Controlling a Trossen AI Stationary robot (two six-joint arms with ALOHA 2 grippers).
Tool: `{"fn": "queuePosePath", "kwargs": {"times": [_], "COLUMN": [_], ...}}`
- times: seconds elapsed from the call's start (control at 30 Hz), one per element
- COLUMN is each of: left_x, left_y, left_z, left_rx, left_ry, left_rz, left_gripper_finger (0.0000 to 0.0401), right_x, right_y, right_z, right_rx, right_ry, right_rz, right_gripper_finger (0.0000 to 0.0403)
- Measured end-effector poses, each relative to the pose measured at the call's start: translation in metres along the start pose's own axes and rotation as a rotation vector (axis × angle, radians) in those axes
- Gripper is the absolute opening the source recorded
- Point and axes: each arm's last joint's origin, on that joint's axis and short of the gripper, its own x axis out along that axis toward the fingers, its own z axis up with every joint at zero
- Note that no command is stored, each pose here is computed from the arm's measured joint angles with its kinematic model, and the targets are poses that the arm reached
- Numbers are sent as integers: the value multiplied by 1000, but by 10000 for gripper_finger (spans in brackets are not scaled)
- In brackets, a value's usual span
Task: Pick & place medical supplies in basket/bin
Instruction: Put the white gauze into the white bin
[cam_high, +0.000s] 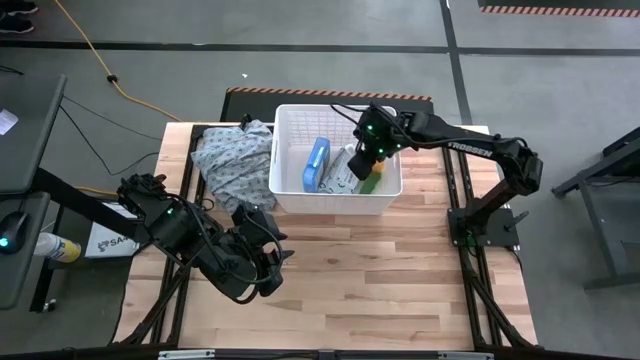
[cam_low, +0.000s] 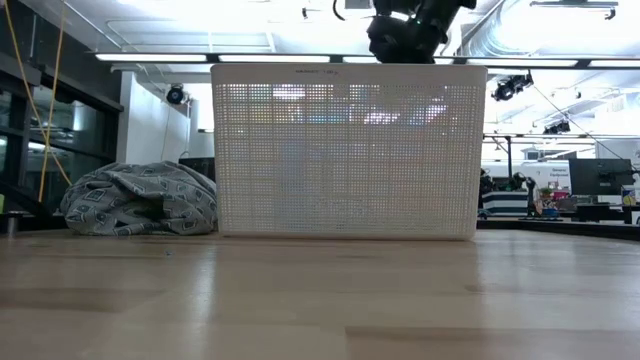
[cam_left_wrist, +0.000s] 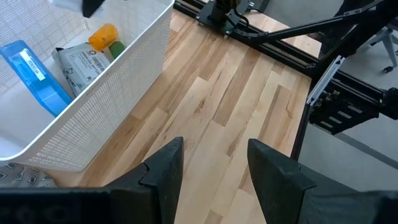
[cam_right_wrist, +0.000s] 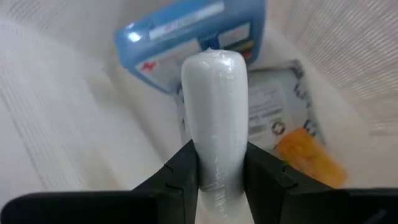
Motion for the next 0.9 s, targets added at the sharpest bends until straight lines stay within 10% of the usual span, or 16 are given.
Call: {"fn": "queuePosePath", "kwargs": {"times": [0.9], "left_x": [0], "left_y": [0], "left_z": [0], "left_rx": [0], "left_ry": [-17], "left_rz": [11], "left_gripper_finger": [211], "right_x": [51], "right_y": [21], "right_z": [-16], "right_rx": [-89], "right_ry": [99], "right_rz": [66], "right_gripper_finger": [99]}}
